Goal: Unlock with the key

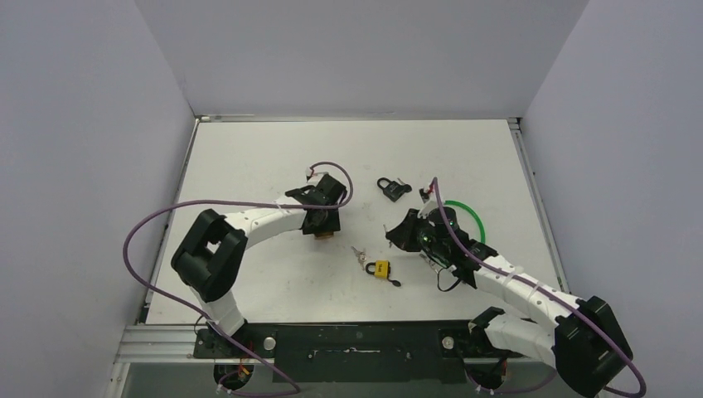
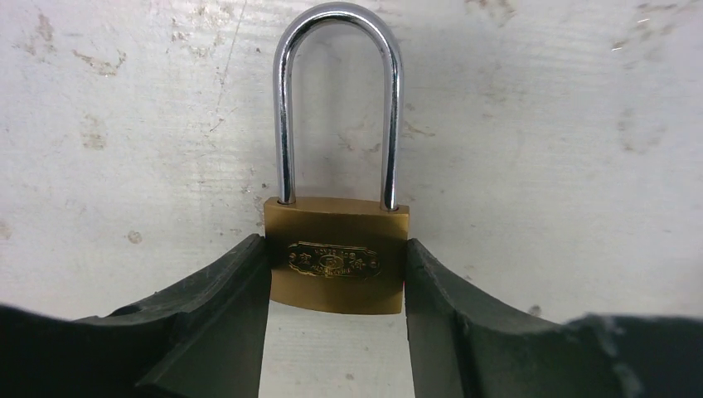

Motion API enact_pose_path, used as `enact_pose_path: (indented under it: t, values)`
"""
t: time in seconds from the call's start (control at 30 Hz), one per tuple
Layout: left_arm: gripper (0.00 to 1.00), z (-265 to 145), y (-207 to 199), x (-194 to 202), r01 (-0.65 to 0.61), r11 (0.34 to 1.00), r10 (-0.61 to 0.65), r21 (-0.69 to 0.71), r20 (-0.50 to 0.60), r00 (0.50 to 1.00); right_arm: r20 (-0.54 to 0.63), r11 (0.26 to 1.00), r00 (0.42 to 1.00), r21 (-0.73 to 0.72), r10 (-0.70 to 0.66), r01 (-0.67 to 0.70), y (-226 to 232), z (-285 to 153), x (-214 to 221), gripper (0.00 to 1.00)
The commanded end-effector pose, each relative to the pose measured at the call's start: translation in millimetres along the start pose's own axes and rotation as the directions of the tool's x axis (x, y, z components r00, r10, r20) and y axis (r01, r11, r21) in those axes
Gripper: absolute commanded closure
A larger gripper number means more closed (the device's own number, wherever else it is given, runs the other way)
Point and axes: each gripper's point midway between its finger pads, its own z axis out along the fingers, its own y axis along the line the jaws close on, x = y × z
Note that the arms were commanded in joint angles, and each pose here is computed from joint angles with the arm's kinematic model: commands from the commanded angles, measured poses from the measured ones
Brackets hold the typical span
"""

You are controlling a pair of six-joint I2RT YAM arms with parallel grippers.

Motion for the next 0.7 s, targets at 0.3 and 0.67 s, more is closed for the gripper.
enact_pose_path:
  t: [0.3,0.67]
  values:
    - [1.0,-65.1,-24.5,-65.6,0.236,0.937,-0.273,0.257,0.118,0.955,0.058,0.974,0.989,-0.174,-0.135,0.144,88.2,29.5,-10.7,1.0]
    - [1.0,-91.8,-33.8,-66.0,0.38,0.817,-0.429,0.434,0.015,0.903,-0.004,0.954,0.987,-0.254,-0.162,0.156,125.7,53.9,13.0,1.0]
